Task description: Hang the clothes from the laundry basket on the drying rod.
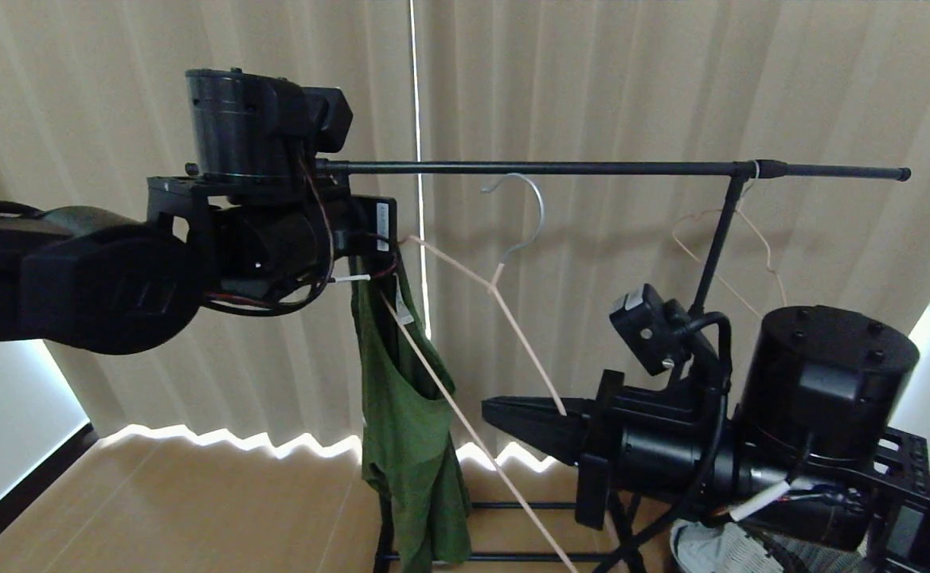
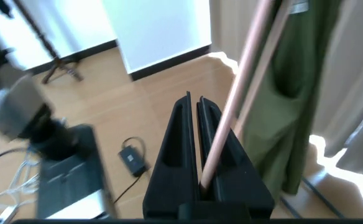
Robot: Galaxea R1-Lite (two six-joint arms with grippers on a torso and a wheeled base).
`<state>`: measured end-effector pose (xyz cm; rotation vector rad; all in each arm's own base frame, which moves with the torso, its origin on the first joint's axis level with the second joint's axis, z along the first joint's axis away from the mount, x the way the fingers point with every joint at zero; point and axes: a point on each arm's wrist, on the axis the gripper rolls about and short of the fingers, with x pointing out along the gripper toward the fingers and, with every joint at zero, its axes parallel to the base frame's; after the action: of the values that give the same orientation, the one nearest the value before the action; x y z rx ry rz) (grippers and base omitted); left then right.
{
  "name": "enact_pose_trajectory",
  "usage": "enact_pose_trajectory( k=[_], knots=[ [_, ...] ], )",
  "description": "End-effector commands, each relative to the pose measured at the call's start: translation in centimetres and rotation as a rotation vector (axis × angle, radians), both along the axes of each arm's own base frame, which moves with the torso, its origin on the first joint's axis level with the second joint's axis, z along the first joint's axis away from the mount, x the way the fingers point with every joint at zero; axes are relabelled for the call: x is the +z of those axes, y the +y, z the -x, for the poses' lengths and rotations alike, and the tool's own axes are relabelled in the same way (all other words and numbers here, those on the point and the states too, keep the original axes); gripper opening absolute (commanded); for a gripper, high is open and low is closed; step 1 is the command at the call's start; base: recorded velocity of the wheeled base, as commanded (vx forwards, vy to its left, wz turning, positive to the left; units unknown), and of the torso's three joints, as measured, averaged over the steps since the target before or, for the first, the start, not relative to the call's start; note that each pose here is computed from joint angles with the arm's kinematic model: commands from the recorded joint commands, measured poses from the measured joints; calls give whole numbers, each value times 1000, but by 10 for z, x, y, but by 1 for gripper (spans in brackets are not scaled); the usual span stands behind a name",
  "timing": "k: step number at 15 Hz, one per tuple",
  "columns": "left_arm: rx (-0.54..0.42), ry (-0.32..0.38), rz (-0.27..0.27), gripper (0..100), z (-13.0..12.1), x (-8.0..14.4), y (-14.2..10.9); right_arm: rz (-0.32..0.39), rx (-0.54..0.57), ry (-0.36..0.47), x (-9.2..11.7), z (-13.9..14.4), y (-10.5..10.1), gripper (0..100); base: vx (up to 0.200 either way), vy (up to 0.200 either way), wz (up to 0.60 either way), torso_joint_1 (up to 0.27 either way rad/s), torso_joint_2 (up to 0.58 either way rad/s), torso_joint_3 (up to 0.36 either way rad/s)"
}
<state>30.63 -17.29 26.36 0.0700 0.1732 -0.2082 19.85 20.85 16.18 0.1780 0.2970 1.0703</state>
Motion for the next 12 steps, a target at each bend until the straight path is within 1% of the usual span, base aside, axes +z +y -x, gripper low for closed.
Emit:
enact_pose_trajectory(
  k=[1,3,4,5,7,8,9,10,12],
  knots=[
    [-33,-13,9,0,21,8,0,16,-16,15,-8,-16,9,0,0,0,0,0,0,0],
    [-49,-10,4,0,30,8,1,12,-16,11,-3,-19,12,0,0,0,0,0,0,0],
    [-64,-13,8,0,39,10,1,30,-18,29,1,-19,12,0,0,0,0,0,0,0],
    [-86,-13,12,0,46,11,5,37,-21,36,11,-18,11,0,0,0,0,0,0,0],
    [-170,-6,19,0,62,12,13,52,-51,48,29,-25,5,0,0,0,0,0,0,0],
    [-201,-10,12,0,67,12,15,69,-60,66,36,-27,3,0,0,0,0,0,0,0],
    [-235,-9,-7,0,72,10,18,100,-65,89,44,-29,3,0,0,0,0,0,0,0],
    [-244,-7,-11,0,72,9,18,108,-67,96,46,-30,3,0,0,0,0,0,0,0],
    [-295,-4,-16,0,79,8,9,117,-66,63,59,-40,7,0,0,0,0,0,0,0]
  ],
)
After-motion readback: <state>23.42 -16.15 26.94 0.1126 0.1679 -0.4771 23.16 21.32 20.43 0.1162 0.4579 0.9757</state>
